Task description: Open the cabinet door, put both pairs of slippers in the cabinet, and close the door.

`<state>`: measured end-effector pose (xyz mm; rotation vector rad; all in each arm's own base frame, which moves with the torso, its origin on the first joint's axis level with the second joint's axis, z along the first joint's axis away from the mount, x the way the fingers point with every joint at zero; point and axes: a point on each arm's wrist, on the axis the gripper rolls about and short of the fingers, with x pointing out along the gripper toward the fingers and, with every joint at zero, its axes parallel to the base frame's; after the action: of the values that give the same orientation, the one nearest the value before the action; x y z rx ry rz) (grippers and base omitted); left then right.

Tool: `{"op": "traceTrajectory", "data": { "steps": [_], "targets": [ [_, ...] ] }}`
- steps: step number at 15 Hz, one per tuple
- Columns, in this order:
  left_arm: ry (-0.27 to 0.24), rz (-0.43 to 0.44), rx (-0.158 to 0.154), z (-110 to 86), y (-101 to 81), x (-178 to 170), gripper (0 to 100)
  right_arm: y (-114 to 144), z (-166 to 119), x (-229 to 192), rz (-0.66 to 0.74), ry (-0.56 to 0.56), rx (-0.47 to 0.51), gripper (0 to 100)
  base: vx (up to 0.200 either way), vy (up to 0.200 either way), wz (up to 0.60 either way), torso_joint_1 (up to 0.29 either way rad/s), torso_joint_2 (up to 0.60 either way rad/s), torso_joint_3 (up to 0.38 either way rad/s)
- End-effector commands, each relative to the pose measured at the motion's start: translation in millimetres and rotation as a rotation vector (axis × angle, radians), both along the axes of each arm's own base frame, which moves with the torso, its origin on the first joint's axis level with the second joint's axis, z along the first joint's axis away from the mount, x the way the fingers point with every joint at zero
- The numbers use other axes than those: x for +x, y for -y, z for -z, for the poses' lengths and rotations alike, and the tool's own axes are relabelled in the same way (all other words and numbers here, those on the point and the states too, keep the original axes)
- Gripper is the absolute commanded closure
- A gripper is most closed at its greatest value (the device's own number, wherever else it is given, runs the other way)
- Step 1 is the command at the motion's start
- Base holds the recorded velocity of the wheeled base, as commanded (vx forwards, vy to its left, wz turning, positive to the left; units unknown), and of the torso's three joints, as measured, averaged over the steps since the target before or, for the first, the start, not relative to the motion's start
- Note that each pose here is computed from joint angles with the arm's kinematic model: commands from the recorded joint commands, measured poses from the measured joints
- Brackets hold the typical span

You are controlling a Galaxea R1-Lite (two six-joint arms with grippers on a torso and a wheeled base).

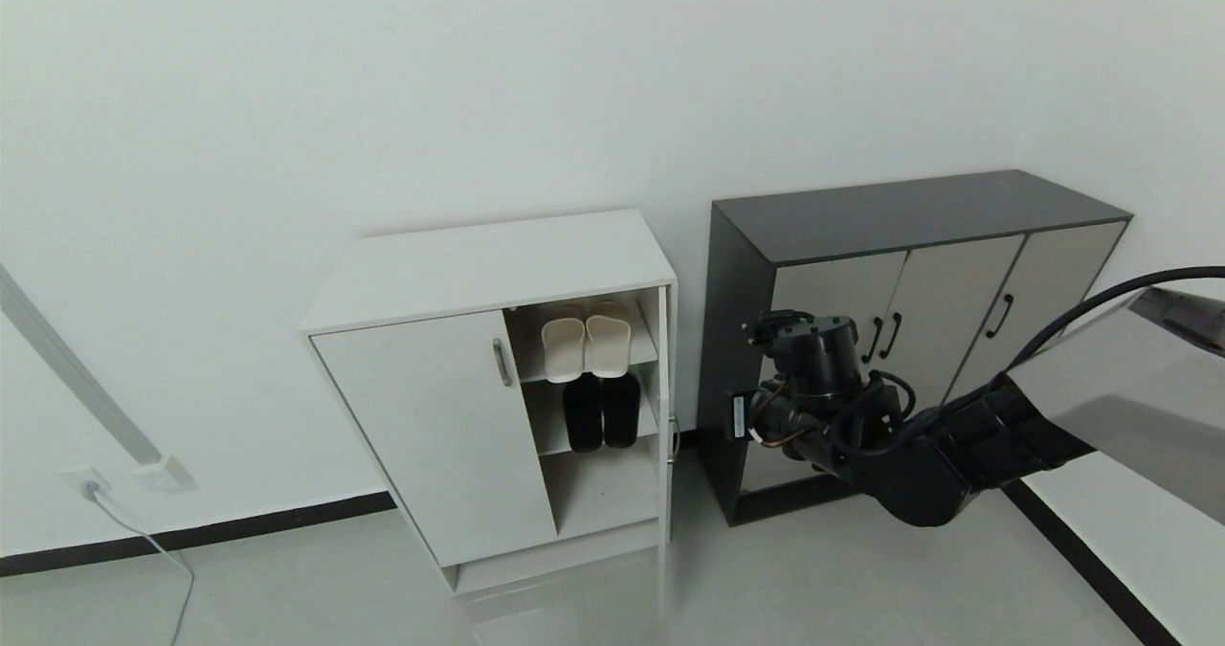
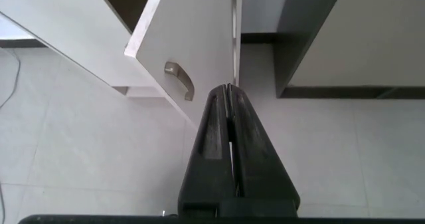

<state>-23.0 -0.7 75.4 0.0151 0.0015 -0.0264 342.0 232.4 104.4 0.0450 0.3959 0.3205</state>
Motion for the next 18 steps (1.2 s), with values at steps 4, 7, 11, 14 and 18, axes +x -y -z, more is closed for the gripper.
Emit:
{"op": "traceTrajectory", "data": {
  "steps": [4, 7, 11, 14, 18],
  "targets": [
    [-0.001, 0.0, -0.001, 0.0, 0.0, 0.1, 100, 9.1, 12.3, 14.8, 0.03, 0.02, -0.01, 100, 0.0, 0.0, 0.0, 0.0, 0.0, 0.0],
    [-0.001, 0.0, -0.001, 0.0, 0.0, 0.1, 100, 21.1, 20.6, 30.0, 0.067, 0.041, -0.019, 100, 0.0, 0.0, 0.0, 0.0, 0.0, 0.0],
    [-0.001, 0.0, -0.001, 0.0, 0.0, 0.1, 100, 42.1, 25.8, 48.2, 0.121, 0.034, -0.046, 100, 0.0, 0.0, 0.0, 0.0, 0.0, 0.0],
    [-0.001, 0.0, 0.0, 0.0, 0.0, 0.1, 100, 37.1, 38.4, 58.1, 0.12, 0.02, -0.054, 100, 0.0, 0.0, 0.0, 0.0, 0.0, 0.0],
    [-0.001, 0.0, 0.0, 0.0, 0.0, 0.1, 100, 28.7, 49.7, 66.9, 0.112, 0.019, -0.054, 100, 0.0, 0.0, 0.0, 0.0, 0.0, 0.0]
  ]
}}
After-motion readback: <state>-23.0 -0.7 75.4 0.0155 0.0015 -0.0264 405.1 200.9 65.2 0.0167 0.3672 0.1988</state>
